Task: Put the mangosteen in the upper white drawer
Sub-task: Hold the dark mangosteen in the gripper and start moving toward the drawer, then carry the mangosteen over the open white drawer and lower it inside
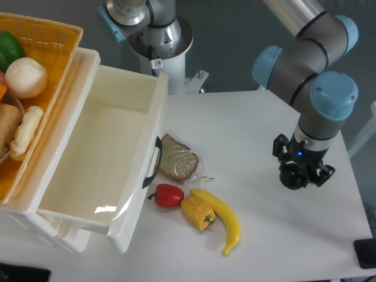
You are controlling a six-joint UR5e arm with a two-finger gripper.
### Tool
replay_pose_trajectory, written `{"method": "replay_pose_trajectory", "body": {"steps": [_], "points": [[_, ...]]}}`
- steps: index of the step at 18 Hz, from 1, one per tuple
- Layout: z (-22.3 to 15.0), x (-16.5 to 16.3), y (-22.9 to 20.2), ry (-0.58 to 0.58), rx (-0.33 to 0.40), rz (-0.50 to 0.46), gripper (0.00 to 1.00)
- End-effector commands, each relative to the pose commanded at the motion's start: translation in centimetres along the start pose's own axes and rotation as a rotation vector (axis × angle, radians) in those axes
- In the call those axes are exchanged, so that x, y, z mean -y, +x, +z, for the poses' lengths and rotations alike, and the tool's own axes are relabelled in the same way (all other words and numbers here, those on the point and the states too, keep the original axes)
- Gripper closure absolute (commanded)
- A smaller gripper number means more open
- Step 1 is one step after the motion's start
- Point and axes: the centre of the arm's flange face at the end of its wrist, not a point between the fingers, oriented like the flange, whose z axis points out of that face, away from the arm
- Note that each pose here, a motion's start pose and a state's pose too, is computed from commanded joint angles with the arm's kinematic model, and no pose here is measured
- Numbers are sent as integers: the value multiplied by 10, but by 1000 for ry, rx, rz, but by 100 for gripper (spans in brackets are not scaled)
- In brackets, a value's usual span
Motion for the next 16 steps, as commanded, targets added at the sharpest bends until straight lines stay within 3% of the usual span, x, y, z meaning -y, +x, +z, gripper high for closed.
{"method": "replay_pose_trajectory", "body": {"steps": [8,12,16], "points": [[-25,5,13,18,-19,-11,94],[-72,16,44,116,5,-9,95],[-112,36,81,267,-6,-94,96]]}}
